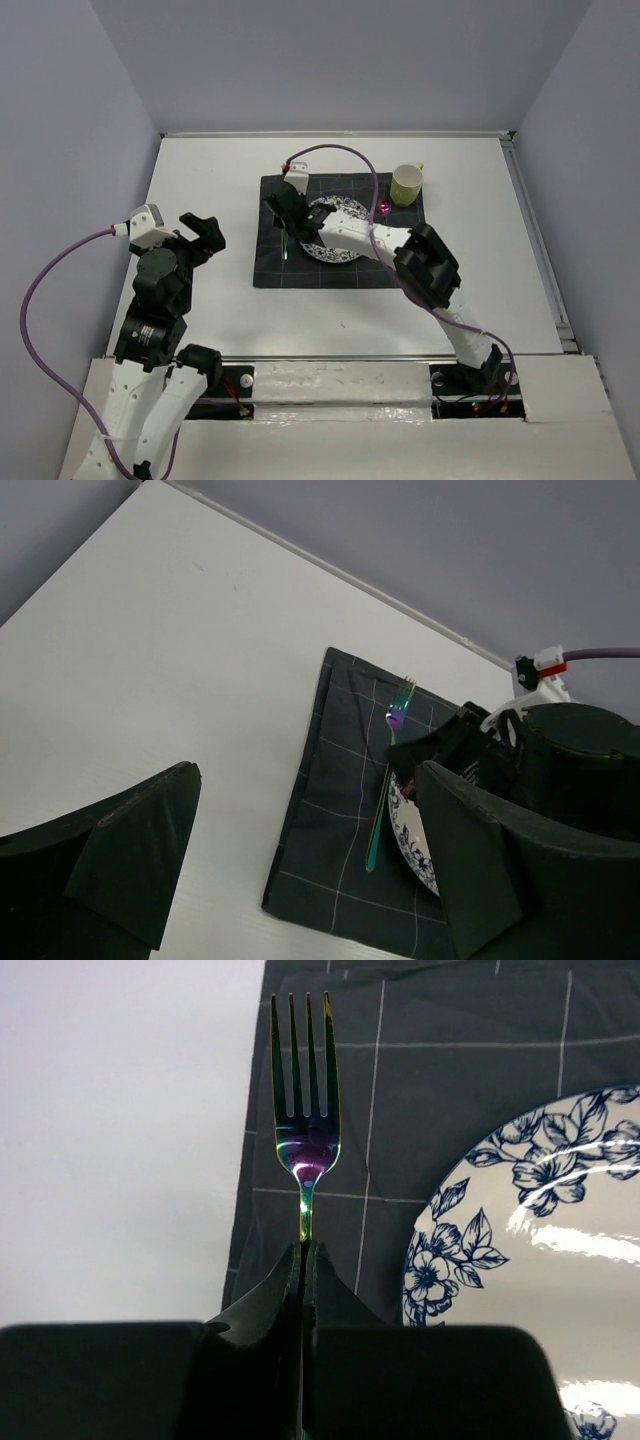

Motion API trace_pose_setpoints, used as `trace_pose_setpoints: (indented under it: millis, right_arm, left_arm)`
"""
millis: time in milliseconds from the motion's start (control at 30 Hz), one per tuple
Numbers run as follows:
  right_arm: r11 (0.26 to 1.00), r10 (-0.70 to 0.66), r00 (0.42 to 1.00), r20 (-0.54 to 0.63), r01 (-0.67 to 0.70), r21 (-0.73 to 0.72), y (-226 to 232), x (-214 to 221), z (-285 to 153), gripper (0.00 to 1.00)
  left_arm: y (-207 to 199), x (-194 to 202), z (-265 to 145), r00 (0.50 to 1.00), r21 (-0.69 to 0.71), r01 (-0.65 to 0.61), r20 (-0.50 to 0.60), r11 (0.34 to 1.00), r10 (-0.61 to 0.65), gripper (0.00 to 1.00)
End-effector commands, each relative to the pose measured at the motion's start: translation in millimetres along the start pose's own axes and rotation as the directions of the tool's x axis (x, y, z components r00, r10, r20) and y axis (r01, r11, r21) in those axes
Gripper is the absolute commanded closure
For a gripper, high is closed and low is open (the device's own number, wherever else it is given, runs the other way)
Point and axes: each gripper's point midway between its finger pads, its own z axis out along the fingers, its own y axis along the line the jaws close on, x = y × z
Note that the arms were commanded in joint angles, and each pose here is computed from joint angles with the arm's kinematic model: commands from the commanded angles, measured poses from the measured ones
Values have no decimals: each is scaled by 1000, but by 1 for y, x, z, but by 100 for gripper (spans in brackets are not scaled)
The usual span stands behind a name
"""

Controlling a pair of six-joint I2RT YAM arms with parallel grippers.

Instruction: Set the dinner table for one person

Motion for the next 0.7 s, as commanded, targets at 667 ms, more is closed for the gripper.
trace_pose_setpoints:
  millis: [667]
  right_arm:
    - [993,106,990,-90,-101,59,-8,51,41,96]
  left_arm:
    - [-5,-6,0,1000,21,3,30,1000,-4,1]
